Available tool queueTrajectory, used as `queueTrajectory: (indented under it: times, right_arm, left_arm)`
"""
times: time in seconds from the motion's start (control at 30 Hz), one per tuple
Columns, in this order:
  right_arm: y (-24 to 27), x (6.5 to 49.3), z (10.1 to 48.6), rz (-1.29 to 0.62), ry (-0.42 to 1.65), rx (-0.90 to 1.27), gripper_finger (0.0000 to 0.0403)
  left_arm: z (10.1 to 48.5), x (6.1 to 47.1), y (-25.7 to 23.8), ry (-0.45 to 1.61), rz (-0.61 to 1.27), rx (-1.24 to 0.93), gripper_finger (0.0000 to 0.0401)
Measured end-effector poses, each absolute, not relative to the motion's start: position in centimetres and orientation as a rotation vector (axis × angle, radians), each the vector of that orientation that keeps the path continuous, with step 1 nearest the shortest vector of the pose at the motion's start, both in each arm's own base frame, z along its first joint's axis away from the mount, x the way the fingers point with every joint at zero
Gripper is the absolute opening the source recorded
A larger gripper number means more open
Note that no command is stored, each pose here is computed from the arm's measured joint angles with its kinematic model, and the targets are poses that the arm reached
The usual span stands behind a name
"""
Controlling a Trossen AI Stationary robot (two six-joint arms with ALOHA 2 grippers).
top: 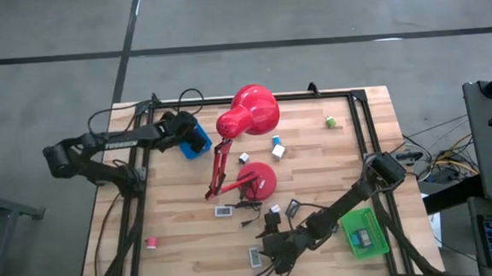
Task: Pick & Place Office items
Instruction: Put the top light pink charger adapter into the blue bin
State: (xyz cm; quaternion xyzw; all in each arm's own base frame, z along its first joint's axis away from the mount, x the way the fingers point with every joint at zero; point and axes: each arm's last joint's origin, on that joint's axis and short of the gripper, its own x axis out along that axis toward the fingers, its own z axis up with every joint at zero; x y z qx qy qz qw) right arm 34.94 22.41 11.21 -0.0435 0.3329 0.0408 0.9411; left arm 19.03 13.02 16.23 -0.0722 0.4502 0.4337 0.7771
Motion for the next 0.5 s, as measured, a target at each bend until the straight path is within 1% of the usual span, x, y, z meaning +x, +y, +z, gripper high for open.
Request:
queueTrajectory:
  times: [0.3, 0.5]
  right_arm:
    - [22.4, 34.9, 11.2, 0.083, 0.68, -0.09, 0.0224]
    - [22.4, 34.9, 11.2, 0.083, 0.68, -0.089, 0.0224]
  left_arm:
    - [15.2, 18.8, 13.3, 1.069, 0.943, -0.17, 0.0129]
    - [15.0, 18.8, 13.4, 1.076, 0.943, -0.176, 0.0129]
